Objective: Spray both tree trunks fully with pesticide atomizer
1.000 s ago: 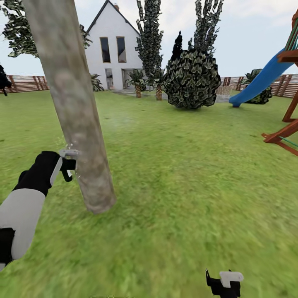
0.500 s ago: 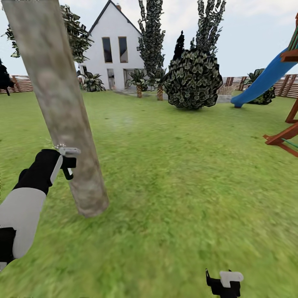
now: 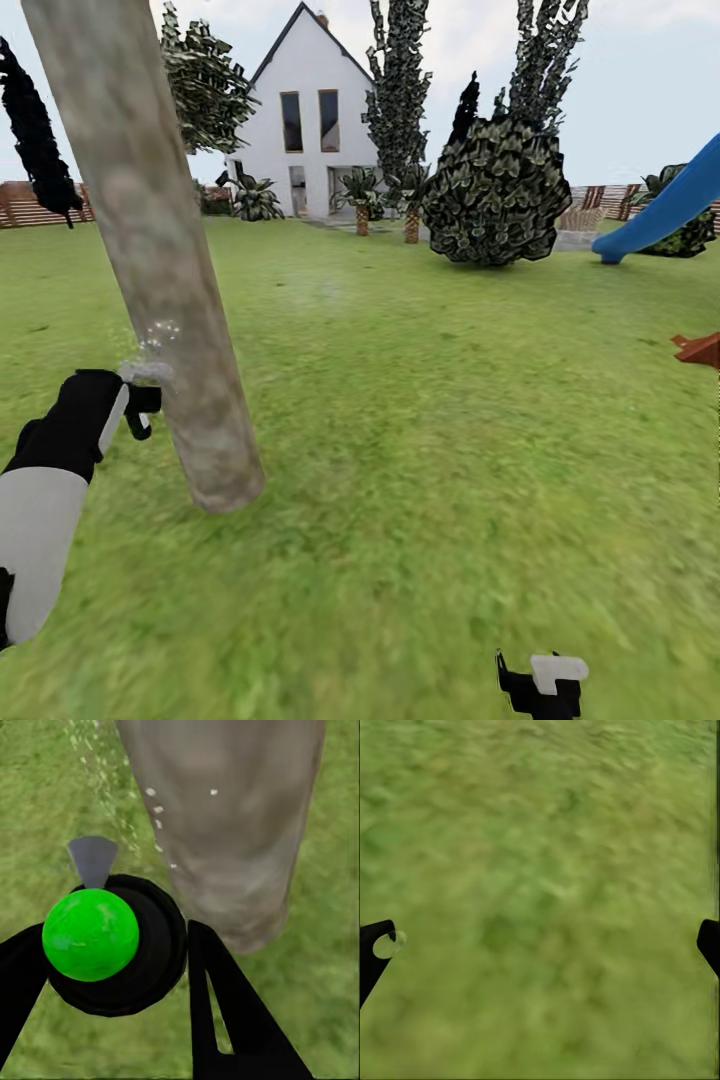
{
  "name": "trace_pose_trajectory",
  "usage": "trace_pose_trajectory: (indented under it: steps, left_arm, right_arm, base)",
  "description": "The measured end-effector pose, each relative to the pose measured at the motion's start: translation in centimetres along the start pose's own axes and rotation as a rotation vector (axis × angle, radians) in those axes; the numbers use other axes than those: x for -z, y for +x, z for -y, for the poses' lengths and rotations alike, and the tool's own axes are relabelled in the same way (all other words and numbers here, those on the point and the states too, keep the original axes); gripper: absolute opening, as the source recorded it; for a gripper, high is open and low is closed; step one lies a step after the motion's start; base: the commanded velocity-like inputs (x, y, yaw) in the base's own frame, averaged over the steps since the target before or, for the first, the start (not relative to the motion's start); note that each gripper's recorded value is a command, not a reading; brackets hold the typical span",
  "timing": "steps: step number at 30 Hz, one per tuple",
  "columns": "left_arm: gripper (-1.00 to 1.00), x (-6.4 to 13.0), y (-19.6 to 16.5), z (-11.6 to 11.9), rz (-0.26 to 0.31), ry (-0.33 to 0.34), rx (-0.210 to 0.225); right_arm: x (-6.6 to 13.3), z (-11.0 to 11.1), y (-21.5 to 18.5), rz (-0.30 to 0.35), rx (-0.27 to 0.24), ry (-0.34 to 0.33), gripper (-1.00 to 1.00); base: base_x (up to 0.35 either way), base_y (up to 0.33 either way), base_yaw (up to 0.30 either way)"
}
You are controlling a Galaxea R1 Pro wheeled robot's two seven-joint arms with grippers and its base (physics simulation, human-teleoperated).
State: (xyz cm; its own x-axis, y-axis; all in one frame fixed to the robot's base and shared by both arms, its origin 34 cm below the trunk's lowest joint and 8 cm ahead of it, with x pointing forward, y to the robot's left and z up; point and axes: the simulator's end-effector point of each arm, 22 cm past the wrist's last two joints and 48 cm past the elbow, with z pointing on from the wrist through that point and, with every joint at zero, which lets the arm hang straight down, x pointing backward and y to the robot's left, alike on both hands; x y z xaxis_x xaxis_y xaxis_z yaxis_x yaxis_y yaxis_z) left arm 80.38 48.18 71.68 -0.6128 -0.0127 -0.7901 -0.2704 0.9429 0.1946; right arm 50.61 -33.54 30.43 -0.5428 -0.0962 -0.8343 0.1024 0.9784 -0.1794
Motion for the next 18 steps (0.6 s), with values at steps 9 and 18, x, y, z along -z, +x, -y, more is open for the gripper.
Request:
trace_pose_trajectory:
  steps: [9,18]
  left_arm:
    - [-1.0,-1.6,5.5,6.7,-0.103,0.086,-0.032]
    - [-1.0,-4.1,13.4,7.3,-0.101,0.09,-0.059]
  right_arm:
    - [0.0,0.0,0.0,0.0,0.0,0.0,1.0]
    - [0.0,0.0,0.0,0.0,0.001,-0.001,1.0]
  base:
    - [0.204,-0.164,0.0]
    - [0.149,0.059,0.0]
